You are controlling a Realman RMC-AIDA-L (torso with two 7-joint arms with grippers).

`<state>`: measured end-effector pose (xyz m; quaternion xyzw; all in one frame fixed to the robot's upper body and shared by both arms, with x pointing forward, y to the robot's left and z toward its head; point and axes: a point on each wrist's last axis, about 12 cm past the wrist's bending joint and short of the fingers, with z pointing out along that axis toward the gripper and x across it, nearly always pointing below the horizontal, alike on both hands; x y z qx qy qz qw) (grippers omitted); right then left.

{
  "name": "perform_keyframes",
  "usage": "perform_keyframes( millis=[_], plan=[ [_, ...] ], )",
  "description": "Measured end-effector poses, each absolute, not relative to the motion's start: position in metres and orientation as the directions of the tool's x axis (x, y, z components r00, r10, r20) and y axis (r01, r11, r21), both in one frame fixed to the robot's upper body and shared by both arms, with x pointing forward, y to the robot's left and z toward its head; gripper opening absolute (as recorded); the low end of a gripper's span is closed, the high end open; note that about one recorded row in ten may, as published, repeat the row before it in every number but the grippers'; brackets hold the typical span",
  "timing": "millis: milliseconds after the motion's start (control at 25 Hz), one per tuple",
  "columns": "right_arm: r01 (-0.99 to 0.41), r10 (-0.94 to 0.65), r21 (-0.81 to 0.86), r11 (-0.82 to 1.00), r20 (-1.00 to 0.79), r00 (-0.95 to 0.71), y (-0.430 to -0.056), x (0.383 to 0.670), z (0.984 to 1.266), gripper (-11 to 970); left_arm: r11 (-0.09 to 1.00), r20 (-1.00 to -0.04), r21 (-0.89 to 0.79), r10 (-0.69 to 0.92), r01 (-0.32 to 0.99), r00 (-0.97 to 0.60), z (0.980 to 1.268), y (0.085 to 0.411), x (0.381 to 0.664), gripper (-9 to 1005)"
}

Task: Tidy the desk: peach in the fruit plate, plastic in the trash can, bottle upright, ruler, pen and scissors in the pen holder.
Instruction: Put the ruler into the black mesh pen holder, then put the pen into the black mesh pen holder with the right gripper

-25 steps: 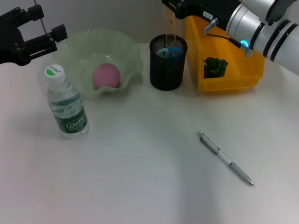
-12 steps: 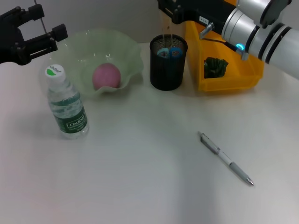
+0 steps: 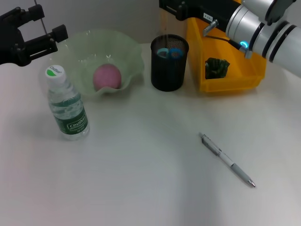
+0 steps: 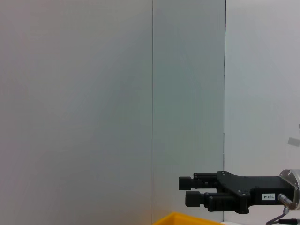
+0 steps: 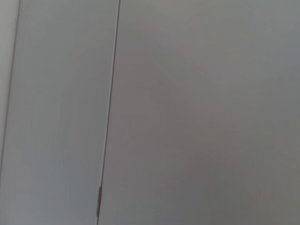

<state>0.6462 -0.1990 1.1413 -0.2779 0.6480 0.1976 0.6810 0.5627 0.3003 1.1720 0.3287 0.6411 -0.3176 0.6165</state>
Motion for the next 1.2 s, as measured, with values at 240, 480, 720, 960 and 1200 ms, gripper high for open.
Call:
perform_keyframes(
  millis=[240, 480, 720, 960, 1200],
  plan=[
    [-0.648, -0.031, -0.055, 0.76, -0.998, 0.048, -0.195, 0.644, 1.147, 620, 0.581, -0.999, -0.001, 0.03, 0.814, -0.023, 1.172, 0.3, 0.563, 806],
    [-0.689, 0.0, 0.017, 0.724, -1.0, -0.024, -0.194, 0.635, 1.155, 617, 0.582, -0.999, -0.002, 0.03, 0.813, -0.023, 1.172, 0.3, 0.563, 806],
    [-0.723, -0.059, 0.126, 0.679, -0.972, -0.225, -0.19, 0.618, 1.169, 614, 0.59, -0.999, -0.004, 0.027, 0.807, -0.024, 1.172, 0.303, 0.562, 806],
    [-0.681, -0.177, 0.238, 0.693, -0.859, -0.48, -0.192, 0.607, 1.184, 611, 0.592, -0.999, -0.004, 0.028, 0.806, -0.025, 1.172, 0.303, 0.562, 806],
    [-0.656, -0.211, 0.294, 0.695, -0.789, -0.577, -0.196, 0.602, 1.201, 608, 0.592, -0.999, -0.002, 0.03, 0.806, -0.025, 1.172, 0.303, 0.562, 806]
  ],
)
